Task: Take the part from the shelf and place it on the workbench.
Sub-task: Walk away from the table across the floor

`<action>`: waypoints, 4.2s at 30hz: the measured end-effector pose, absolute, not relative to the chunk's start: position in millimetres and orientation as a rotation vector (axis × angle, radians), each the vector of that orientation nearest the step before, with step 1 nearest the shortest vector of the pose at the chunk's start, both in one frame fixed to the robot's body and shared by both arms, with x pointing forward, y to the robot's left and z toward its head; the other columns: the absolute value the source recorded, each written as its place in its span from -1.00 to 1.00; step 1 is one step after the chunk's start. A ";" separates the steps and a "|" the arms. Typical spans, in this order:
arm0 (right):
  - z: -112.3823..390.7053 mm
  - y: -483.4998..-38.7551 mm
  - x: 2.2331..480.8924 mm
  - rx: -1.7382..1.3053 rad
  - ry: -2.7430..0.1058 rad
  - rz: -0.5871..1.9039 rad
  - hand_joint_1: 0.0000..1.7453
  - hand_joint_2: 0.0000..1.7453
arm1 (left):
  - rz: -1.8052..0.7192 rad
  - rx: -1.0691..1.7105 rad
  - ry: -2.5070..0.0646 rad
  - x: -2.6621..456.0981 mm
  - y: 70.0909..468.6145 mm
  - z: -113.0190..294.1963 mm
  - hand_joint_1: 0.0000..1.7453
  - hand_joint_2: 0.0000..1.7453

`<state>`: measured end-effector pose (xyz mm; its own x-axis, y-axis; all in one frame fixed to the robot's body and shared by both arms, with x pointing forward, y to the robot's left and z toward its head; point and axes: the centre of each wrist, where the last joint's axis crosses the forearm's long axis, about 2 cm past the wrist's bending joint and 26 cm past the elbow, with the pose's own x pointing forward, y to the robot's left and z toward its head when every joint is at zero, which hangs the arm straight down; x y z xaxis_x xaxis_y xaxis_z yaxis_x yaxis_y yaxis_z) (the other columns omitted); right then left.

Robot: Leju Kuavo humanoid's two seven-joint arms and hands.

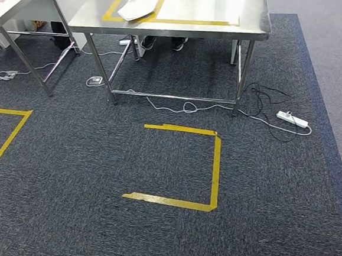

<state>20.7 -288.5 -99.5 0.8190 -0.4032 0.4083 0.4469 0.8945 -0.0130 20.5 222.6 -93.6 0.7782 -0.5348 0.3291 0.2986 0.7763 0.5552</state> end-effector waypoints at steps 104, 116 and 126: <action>-98.5 -290.1 18.2 -0.143 -0.386 -0.468 -1.00 -1.00 | -0.268 0.447 -0.445 26.0 210.9 -87.8 -1.00 -1.00; -98.5 -290.0 17.6 -0.143 -0.384 -0.469 -1.00 -1.00 | -0.265 0.447 -0.442 24.9 211.5 -87.9 -1.00 -1.00; -98.3 -289.9 21.1 -0.143 -0.391 -0.467 -1.00 -1.00 | -0.251 0.447 -0.439 25.0 211.0 -87.3 -1.00 -1.00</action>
<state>21.1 -289.9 -98.3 0.8204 -0.4102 0.3984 0.4644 0.8845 -0.0456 25.0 211.0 -87.3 0.8767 -0.3271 0.3527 0.1380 0.8734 0.4670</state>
